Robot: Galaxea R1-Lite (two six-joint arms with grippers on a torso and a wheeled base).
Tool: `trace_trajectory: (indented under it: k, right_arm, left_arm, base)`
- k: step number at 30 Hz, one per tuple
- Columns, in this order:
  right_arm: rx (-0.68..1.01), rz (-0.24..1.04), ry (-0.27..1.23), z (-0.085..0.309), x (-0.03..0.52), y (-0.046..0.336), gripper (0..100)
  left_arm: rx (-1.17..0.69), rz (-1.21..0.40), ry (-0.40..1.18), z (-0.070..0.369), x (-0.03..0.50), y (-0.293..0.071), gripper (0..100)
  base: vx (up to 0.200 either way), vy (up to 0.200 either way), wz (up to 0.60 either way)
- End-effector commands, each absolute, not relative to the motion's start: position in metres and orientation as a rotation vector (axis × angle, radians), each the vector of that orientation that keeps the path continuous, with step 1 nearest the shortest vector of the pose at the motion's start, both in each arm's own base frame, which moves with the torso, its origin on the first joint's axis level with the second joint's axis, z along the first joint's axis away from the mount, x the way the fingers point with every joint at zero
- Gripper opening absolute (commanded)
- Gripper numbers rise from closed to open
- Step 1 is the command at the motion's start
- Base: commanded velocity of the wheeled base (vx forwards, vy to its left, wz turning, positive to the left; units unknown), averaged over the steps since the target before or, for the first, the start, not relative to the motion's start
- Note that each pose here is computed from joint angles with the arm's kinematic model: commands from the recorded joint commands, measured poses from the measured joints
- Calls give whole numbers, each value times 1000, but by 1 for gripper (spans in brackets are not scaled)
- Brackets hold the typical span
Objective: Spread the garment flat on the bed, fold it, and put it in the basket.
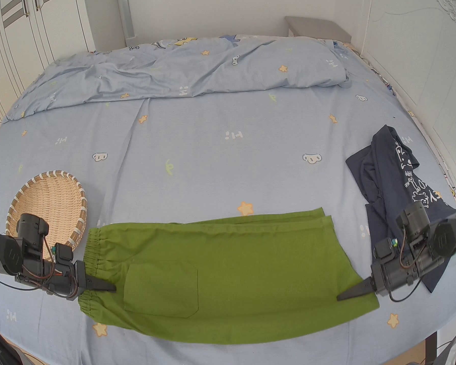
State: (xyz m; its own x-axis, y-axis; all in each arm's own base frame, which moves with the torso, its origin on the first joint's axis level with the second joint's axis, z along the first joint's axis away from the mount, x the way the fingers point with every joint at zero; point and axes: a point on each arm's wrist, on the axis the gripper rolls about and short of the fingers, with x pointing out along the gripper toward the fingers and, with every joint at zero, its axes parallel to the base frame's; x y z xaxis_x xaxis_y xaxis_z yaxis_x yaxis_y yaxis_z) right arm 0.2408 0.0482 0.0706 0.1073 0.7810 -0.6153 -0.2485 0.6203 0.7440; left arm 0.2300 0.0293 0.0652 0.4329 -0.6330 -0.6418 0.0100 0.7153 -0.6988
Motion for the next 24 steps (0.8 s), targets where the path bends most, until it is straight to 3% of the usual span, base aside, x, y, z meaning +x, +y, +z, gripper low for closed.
trace_trajectory:
  k: [1,12,13,19,24]
  right_arm:
    - [463,893,1242,54,184,58,0]
    - [457,899,1226,38,180,57,0]
    - [457,899,1226,37,182,57,100]
    - [460,892,1210,36,185,56,100]
    - [476,811,1120,45,197,39,100]
  left_arm:
    - [-666,-430,1123,47,189,35,0]
    - [-670,-434,1149,41,182,34,0]
    - [-670,-434,1147,41,182,34,0]
    - [-667,-429,1142,43,181,34,0]
    - [-641,-415,1068,65,173,36,0]
  base:
    - [0,0,0]
    - [0,0,0]
    - [0,0,0]
    - [0,0,0]
    - [0,0,0]
